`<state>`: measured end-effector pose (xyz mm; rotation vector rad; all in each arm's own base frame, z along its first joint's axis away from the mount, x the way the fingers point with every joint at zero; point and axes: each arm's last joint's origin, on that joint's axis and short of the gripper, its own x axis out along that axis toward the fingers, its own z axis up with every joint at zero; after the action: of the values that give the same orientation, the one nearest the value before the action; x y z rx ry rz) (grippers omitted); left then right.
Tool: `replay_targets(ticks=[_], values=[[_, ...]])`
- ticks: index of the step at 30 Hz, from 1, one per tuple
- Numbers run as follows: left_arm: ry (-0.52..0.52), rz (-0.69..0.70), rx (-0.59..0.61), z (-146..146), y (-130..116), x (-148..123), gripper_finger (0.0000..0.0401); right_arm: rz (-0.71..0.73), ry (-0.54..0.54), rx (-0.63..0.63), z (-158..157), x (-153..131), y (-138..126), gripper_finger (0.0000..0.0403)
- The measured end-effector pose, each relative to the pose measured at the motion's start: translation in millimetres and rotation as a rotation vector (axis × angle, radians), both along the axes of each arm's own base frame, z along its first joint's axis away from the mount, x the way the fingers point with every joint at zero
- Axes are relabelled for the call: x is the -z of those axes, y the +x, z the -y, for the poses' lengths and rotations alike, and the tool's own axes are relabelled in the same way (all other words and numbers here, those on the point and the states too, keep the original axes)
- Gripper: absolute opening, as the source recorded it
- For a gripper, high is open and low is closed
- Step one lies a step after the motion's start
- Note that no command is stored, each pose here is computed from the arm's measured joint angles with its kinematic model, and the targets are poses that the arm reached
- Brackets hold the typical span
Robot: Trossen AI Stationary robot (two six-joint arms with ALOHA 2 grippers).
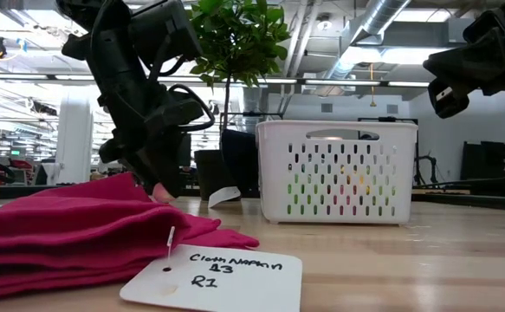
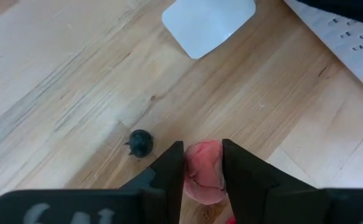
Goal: Pick and placing Produce into tupperware
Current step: Put the peach into the bin
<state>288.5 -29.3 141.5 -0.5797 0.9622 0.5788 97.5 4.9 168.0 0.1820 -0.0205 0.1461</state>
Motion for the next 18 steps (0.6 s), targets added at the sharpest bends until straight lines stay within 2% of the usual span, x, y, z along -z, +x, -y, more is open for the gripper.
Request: replay_targets(ticks=[18], values=[[-0.003, 0.003, 0.001, 0.1, 0.3, -0.1, 0.0089, 0.000, 0.000, 0.000, 0.0, 0.0, 0.0, 0.0059]])
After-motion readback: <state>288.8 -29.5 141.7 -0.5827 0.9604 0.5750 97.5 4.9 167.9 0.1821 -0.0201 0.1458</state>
